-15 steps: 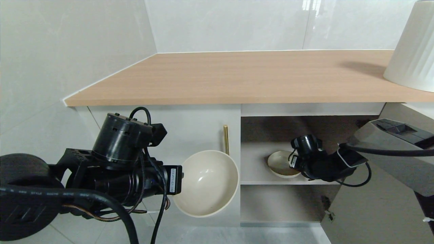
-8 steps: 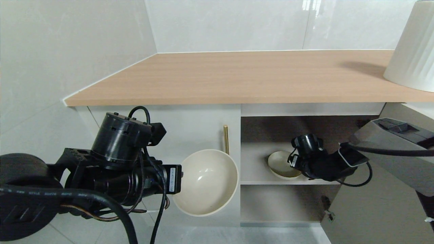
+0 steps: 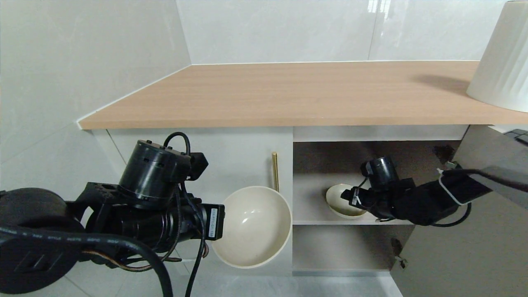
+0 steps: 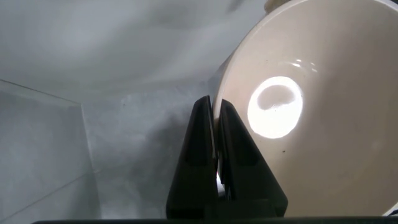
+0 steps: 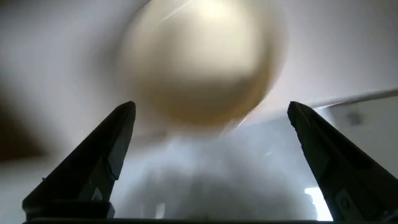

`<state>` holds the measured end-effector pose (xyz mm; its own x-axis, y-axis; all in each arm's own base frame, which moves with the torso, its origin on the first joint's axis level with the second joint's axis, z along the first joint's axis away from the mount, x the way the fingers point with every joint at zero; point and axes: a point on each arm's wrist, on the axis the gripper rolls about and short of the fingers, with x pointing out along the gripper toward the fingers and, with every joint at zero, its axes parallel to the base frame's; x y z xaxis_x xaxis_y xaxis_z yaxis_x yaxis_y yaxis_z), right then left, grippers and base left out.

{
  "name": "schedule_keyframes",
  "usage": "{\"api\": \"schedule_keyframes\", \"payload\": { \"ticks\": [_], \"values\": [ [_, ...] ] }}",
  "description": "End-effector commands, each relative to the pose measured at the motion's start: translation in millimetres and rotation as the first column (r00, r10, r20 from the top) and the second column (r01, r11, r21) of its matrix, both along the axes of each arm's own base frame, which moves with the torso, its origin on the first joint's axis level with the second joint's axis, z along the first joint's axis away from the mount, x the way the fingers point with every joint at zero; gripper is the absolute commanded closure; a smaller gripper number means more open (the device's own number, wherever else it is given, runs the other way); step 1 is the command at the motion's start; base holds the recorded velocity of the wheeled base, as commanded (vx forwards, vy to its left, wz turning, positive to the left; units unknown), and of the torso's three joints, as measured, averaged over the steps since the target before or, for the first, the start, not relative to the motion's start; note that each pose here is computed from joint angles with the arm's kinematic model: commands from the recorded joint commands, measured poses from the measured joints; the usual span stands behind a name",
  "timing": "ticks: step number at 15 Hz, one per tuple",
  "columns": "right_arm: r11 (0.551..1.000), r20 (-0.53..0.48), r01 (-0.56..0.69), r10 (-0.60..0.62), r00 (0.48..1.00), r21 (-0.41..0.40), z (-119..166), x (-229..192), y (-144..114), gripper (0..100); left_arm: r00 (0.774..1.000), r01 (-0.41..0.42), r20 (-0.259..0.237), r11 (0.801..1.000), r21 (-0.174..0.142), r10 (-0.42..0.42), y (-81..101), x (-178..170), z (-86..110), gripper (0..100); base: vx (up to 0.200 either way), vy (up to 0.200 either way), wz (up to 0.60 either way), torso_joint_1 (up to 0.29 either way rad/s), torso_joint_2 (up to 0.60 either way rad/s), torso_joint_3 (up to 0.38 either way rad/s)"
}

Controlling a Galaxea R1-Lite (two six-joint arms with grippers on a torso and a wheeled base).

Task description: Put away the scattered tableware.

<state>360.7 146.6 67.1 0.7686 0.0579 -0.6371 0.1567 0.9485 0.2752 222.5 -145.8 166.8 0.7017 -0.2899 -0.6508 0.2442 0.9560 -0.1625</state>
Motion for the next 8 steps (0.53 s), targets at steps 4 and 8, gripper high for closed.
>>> {"api": "schedule_keyframes", "payload": {
  "ticks": [4, 8],
  "values": [
    [0.842, 0.074, -0.534, 0.529, 0.845, 0.083, 68, -114, 14, 0, 0.995, 0.084, -0.064, 0.989, 0.118, -0.077, -25.9, -5, -30.3, 100, 0.000, 0.000, 0.00, 0.000, 0.00, 0.000],
    [0.754, 0.087, -0.655, 0.650, 0.755, 0.049, 72, -140, 24, 0, 0.991, 0.125, -0.068, 0.980, 0.153, -0.116, -53.3, -2, -55.1, 100, 0.000, 0.000, 0.00, 0.000, 0.00, 0.000]
  ]
}}
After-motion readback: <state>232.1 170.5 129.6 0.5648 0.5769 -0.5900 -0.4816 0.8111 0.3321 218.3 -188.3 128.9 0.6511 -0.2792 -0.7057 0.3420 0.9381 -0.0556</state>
